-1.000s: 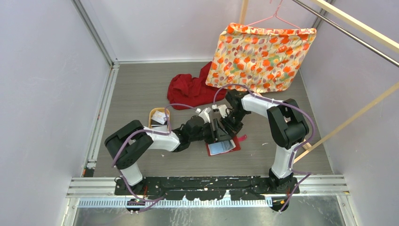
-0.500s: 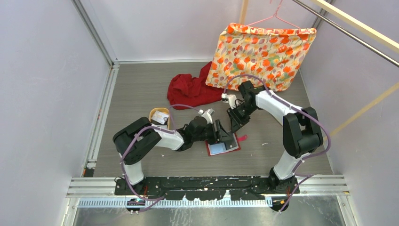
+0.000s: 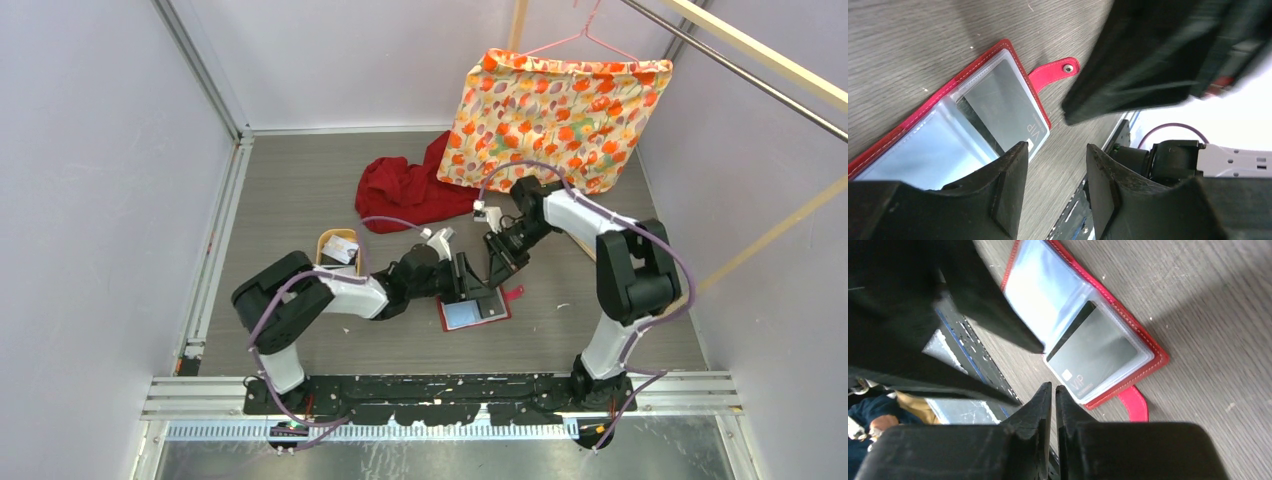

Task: Put the credit cards into the card holder
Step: Open the card holder at the center of the board.

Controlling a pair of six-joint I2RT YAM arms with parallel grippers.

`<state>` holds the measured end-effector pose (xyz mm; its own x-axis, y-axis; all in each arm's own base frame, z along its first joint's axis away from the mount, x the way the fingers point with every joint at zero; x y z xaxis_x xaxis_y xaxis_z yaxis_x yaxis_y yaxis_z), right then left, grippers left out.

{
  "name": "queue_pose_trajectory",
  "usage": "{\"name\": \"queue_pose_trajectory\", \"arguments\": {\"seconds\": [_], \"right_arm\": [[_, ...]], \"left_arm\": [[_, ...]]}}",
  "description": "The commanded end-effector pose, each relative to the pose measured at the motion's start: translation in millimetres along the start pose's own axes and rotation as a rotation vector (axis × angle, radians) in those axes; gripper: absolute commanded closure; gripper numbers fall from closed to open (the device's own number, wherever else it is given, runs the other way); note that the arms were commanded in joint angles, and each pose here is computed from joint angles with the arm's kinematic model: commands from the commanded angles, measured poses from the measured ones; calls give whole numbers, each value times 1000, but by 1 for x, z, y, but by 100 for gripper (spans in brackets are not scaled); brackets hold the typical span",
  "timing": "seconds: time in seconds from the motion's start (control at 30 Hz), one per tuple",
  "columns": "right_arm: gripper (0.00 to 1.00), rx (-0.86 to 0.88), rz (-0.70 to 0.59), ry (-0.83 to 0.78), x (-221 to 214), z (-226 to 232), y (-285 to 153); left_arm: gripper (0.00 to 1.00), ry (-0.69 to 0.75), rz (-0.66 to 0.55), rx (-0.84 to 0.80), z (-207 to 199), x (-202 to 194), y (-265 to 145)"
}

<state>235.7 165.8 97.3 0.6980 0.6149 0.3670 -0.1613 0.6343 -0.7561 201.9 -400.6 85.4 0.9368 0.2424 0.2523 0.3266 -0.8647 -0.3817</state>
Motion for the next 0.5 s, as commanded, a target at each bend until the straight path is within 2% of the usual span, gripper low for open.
{"name": "queue_pose_trajectory", "arguments": {"seconds": [0.0, 0.17, 0.3, 0.4, 0.47], "right_arm": [[88, 52, 75, 30, -6, -5, 17], [89, -31, 171, 46, -17, -24, 35], [89, -70, 197, 42, -21, -32, 36], [89, -75, 182, 11, -18, -28, 30], [89, -67, 147, -41, -11, -19, 19]], "left_arm": [[52, 143, -73, -10, -25, 15, -25], [52, 265, -132, 82, -24, 25, -57], [49, 364, -191, 138, -26, 35, -85], [45, 440, -241, 216, -24, 50, -109], [38, 485, -256, 281, -20, 57, -129]]}}
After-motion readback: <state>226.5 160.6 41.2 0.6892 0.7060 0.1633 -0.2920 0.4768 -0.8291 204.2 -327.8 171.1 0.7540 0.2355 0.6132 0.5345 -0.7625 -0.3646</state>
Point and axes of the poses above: each gripper's point midway between its finger pads, its own y axis out along the fingers, its own z axis along the line the jaws close on, x = y × z, the point moved 2 cm from there along -y, back along the fingers, and after that the axes turned 7 degrees about -y, right-handed, at the moved point
